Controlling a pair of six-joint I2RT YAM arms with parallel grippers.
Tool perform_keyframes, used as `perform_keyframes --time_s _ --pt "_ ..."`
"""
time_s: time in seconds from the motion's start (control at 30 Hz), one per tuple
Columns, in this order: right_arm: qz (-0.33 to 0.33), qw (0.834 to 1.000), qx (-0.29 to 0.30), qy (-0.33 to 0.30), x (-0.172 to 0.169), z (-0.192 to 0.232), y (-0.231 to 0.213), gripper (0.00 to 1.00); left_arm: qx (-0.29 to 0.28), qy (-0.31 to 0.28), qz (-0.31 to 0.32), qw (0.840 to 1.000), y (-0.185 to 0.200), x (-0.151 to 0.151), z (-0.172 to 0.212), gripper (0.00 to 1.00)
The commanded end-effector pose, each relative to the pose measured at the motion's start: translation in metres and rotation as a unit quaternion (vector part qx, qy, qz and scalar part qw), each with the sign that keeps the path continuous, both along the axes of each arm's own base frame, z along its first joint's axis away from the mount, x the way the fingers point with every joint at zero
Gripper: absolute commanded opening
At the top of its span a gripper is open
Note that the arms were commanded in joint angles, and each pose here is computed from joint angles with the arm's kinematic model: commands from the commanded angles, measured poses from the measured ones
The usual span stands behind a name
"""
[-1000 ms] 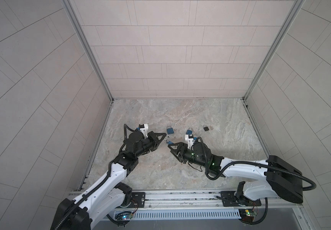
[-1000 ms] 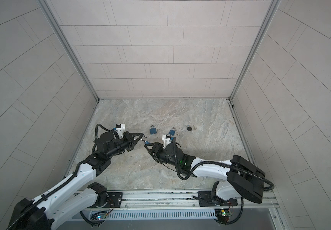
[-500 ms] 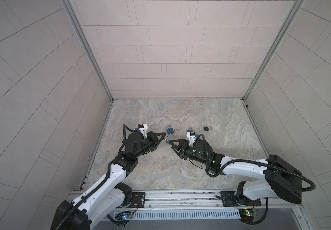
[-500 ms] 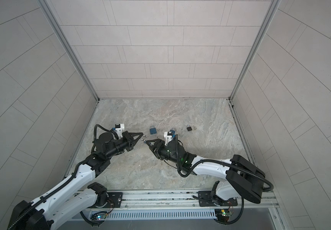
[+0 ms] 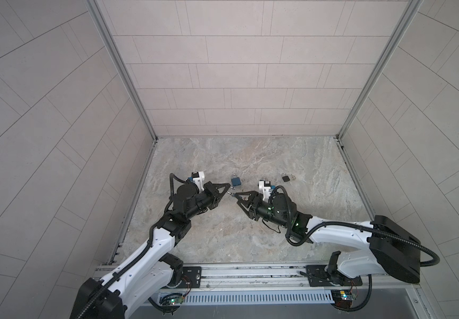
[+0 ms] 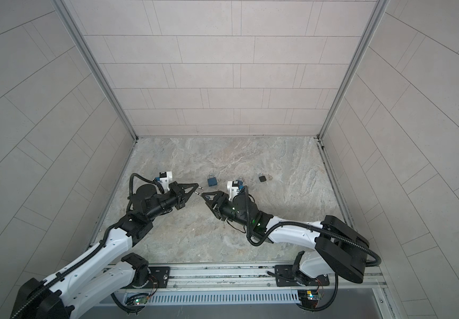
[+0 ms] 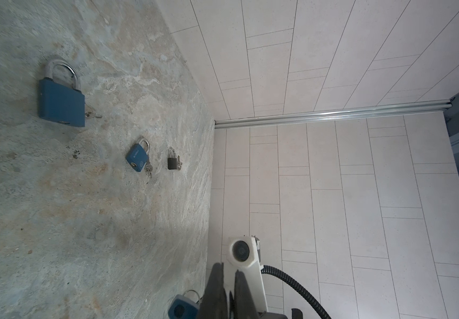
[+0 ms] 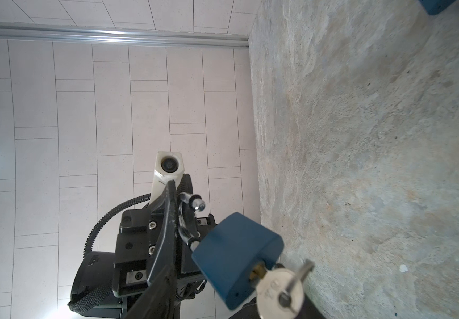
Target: Lock with the key
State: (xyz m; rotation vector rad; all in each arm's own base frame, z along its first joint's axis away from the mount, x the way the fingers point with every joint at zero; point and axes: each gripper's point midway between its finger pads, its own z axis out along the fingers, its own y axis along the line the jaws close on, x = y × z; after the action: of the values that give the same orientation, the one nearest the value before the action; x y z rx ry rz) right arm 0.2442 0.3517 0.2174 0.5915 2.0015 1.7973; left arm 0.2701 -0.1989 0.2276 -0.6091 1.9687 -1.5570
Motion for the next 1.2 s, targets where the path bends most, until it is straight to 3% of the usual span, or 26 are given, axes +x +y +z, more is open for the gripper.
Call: perform_keyframes --time_s 0.0,1.17 --pt "0.000 0.999 0.046 -0.011 0.005 0.024 0.003 0.55 -0.019 -0.015 -0.013 1.000 -0.002 -0.008 0.008 0.00" --pt "-0.003 0.997 0.073 -0.029 0.012 0.043 0.005 0.33 -0.026 -0.025 -0.013 0.999 0.001 -0.015 0.007 0.00"
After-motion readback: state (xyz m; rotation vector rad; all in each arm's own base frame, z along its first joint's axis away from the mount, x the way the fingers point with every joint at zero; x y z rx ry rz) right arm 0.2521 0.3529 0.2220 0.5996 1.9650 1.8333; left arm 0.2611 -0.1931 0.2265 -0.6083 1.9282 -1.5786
